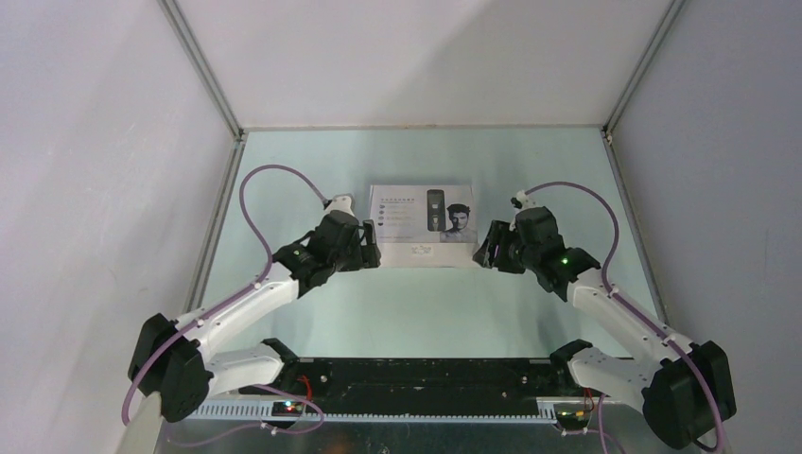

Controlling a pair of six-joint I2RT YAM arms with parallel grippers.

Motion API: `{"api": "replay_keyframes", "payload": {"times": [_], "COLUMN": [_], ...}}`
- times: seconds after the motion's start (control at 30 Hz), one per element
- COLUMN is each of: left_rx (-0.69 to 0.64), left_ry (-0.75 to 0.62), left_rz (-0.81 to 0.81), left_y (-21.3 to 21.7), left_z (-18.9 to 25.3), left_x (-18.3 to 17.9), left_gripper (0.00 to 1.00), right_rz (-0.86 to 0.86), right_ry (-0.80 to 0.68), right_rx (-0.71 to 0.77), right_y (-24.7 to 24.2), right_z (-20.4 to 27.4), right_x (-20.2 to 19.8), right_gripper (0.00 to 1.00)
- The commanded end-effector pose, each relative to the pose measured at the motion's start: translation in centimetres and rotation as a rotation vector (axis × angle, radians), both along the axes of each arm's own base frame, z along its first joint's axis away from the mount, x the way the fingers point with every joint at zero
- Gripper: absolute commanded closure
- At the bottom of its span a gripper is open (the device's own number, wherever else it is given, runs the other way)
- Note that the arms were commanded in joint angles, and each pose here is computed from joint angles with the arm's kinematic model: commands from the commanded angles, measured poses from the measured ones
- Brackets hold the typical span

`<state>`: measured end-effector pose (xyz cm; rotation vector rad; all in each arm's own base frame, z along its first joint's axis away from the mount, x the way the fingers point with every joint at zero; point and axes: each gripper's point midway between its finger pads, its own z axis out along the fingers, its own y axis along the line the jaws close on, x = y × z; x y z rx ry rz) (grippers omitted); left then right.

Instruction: Sort the hair-cutting tools

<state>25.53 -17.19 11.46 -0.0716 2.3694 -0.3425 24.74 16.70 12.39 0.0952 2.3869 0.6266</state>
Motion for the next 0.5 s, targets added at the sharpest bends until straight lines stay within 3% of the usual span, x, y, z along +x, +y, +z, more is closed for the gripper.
{"api": "replay_keyframes", "payload": {"times": [0.0,0.47], "left_rx": [-0.043,0.026], "left_ry": [-0.062,-0.013], "left_rz": [0.022,0.025], "left_y": [-0.7,-0.6], "left_z": [2.1,0.3], "left_x": [1.4,1.9], "left_gripper": [0.14,0.15], "right_rz": [-0.009,0.010], "right_ry": [-0.032,0.007], "right_rx": [0.020,0.006], "right_y": [0.4,0.7], "right_z": [0.5,-0.7], "right_x": [0.8,0.8], "right_gripper": [0.42,0.46]}}
